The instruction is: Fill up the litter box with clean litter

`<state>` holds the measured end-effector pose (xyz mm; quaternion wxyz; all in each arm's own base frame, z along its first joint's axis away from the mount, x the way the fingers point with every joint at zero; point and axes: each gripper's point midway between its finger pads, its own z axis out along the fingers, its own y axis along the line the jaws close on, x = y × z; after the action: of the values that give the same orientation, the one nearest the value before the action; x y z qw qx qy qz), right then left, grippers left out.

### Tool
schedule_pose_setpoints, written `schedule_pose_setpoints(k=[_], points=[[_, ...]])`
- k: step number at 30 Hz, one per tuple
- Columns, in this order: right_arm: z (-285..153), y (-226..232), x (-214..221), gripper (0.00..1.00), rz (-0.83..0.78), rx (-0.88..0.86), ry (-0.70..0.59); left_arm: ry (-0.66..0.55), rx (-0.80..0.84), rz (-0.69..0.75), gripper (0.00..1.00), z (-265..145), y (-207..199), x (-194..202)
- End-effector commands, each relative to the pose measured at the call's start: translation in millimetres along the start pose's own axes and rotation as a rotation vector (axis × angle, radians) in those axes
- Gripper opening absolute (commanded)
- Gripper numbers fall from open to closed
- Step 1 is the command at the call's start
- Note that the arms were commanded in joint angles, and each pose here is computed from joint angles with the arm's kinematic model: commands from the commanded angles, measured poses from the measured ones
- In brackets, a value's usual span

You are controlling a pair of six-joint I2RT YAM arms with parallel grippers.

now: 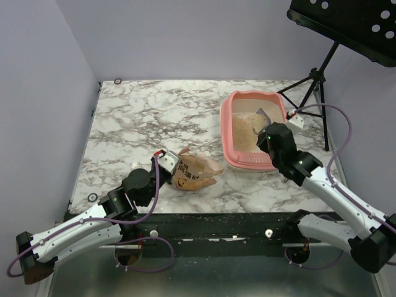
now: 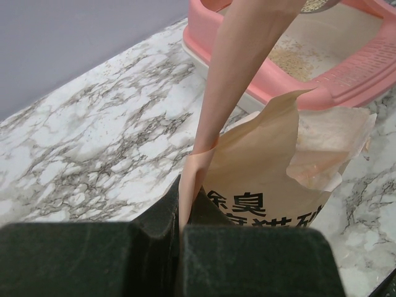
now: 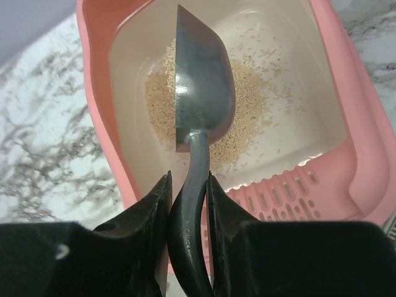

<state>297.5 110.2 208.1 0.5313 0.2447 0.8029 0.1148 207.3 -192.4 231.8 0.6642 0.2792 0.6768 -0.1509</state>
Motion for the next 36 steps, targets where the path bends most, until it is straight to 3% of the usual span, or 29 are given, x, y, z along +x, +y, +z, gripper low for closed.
schedule_pose_setpoints(k=[1, 16, 24, 28, 36], points=[[2.4, 1.2, -7.1, 0.00, -0.264, 0.054, 0.070, -0.098, -0.042, -0.035, 0.00, -1.1, 10.6, -36.0], [-11.4, 24.4, -18.6, 0.00, -0.721, 0.006, 0.353, -0.116, -0.026, -0.044, 0.00, -4.9, 9.7, -41.9], [-3.7, 4.5, -14.9, 0.00, -0.947, 0.170, 0.537, -0.115, -0.031, -0.044, 0.00, -7.1, 11.5, -42.3], [-4.1, 3.0, -22.0, 0.00, -0.966, 0.194, 0.525, -0.118, -0.031, -0.045, 0.00, -7.6, 11.8, -43.0], [-33.5, 27.5, -56.5, 0.00, -0.823, 0.041, 0.363, -0.108, -0.027, -0.039, 0.00, -5.3, 10.0, -40.4]])
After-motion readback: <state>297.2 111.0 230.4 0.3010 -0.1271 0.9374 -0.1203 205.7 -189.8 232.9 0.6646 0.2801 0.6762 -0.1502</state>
